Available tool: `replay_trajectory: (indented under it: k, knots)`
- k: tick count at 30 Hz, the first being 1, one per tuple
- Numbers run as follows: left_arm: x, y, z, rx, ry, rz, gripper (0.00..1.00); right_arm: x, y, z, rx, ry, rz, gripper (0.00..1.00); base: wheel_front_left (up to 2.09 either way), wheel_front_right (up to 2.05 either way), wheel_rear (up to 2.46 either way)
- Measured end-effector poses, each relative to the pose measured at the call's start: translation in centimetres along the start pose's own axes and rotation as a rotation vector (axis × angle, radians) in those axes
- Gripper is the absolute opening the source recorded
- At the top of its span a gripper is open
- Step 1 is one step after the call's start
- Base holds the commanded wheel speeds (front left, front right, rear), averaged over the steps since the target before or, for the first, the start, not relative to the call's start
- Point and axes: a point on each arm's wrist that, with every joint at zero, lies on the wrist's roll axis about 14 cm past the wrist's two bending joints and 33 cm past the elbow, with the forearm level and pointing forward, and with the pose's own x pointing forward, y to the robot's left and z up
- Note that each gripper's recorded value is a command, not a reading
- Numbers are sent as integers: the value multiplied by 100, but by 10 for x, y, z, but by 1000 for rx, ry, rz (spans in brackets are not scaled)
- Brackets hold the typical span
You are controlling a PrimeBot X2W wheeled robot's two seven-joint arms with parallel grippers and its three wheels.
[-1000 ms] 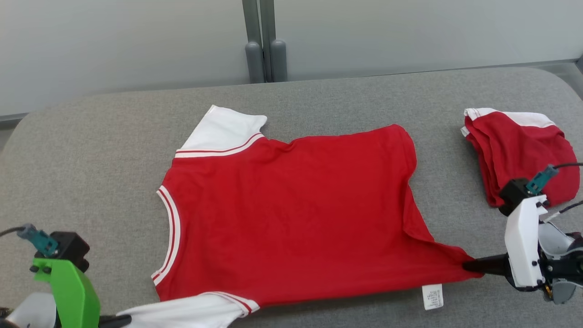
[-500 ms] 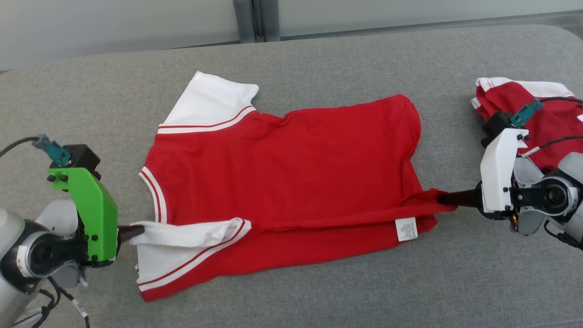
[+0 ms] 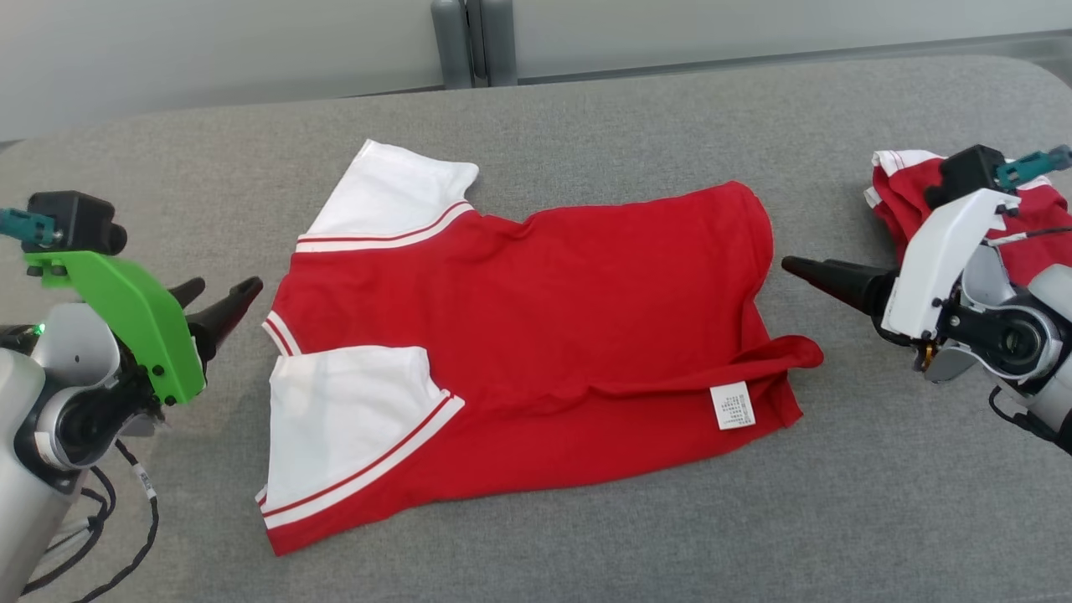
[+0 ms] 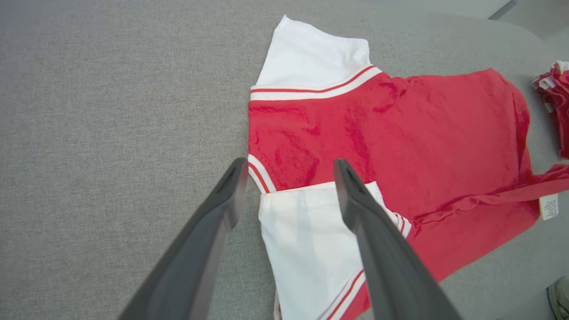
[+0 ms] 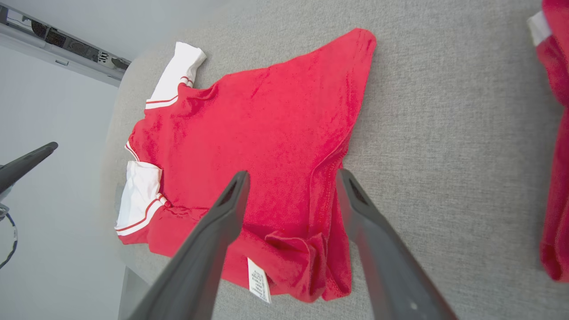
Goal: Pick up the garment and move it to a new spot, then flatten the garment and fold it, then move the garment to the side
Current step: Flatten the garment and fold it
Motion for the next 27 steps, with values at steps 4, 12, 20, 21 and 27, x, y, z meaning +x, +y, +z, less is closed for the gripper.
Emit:
replay_trajectory:
  k: [4, 12, 20, 21, 27]
  knots:
    - [-14, 0, 15, 44, -187, 22, 100, -13, 13, 22, -65, -217, 30, 100, 0, 0, 0]
    - [-62, 1, 33, 127, -556, 138, 100, -48, 26, 39, -180, -574, 58, 100, 0, 0, 0]
    - [-90, 3, 7, 58, -724, 240, 100, -75, 28, 33, -191, -785, 20, 100, 0, 0, 0]
    - [-92, 1, 2, 56, -727, 242, 100, -77, 26, 28, -217, -789, 3, 100, 0, 0, 0]
    - [-105, -12, -13, 34, -813, 266, 100, -78, 11, -15, -216, -762, -79, 100, 0, 0, 0]
